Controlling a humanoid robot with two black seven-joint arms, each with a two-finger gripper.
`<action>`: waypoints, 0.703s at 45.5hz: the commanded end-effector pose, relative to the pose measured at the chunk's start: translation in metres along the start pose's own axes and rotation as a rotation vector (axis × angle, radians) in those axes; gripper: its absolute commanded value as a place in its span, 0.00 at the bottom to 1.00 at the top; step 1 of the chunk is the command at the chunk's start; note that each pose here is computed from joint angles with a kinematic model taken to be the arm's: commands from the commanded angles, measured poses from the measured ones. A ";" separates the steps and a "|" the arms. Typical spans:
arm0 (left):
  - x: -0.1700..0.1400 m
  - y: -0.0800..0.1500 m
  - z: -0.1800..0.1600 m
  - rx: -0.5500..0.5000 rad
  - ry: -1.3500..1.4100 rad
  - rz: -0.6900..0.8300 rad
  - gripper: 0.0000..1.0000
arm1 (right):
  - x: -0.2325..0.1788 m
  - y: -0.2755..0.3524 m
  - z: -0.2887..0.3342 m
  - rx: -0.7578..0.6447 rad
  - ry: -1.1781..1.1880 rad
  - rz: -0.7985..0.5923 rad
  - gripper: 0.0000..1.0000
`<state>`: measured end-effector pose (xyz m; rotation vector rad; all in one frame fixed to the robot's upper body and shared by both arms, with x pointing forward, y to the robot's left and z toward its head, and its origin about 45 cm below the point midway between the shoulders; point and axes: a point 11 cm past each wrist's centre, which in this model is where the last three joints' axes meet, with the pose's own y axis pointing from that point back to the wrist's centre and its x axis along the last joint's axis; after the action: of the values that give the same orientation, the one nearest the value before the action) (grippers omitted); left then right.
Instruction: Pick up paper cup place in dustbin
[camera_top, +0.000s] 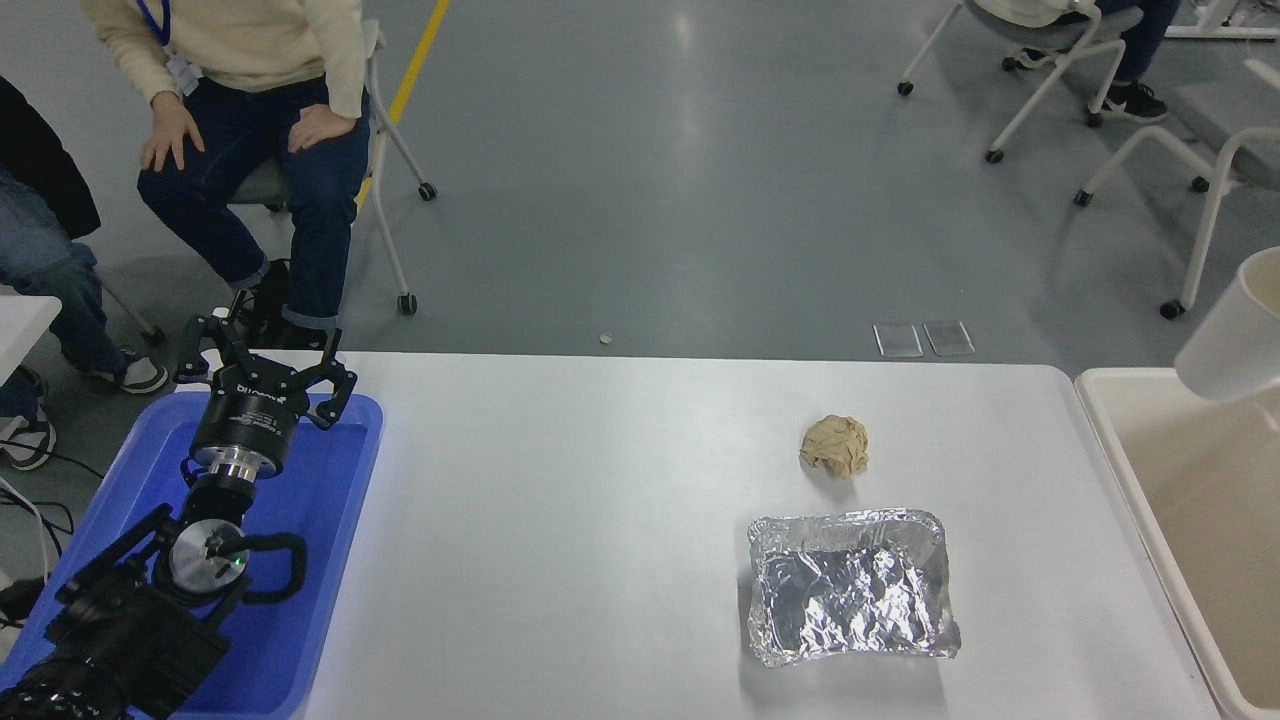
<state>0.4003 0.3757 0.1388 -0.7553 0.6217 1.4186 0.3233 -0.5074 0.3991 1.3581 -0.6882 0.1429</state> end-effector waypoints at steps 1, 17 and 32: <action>0.000 0.000 0.000 0.000 0.000 0.000 1.00 | -0.012 -0.046 0.051 -0.125 -0.028 0.025 0.00; 0.000 0.000 0.000 0.000 0.000 0.000 1.00 | -0.039 -0.128 0.104 -0.236 -0.130 0.039 0.00; 0.000 0.000 0.000 0.000 0.000 0.002 1.00 | -0.075 -0.174 0.143 -0.256 -0.298 0.138 0.00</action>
<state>0.3999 0.3762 0.1384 -0.7549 0.6220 1.4201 0.3181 -0.6263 0.2580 1.1493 -0.8623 0.0027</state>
